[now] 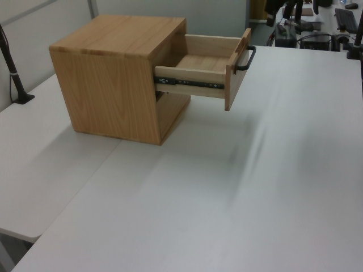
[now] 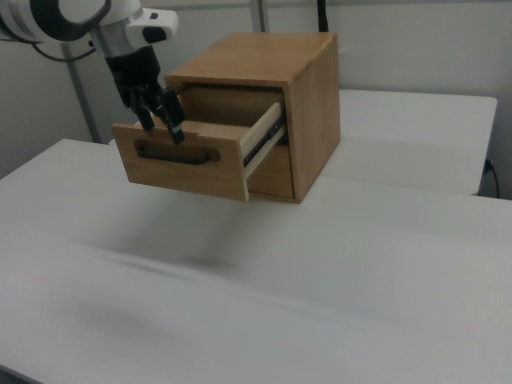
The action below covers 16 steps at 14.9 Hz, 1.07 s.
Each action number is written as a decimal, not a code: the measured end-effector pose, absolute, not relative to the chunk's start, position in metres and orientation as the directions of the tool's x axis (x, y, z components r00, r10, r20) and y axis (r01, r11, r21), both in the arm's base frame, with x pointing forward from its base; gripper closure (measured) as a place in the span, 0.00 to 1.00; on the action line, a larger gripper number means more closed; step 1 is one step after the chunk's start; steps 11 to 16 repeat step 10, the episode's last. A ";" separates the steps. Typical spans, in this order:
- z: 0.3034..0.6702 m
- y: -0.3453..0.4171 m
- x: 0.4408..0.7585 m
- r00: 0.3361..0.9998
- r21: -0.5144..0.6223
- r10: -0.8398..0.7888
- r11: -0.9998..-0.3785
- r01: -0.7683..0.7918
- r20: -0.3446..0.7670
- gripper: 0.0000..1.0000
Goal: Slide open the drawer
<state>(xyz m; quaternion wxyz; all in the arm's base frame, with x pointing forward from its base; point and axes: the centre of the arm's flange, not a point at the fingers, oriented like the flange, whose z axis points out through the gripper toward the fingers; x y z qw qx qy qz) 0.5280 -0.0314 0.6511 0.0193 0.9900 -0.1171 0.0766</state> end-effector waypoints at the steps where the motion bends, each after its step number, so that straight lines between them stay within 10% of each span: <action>1: 0.648 -0.031 0.528 0.977 0.048 -0.164 -0.984 -0.172 0.138 0.00; 16: 0.639 -0.017 0.556 0.999 0.084 -0.008 -0.996 -0.013 0.052 0.00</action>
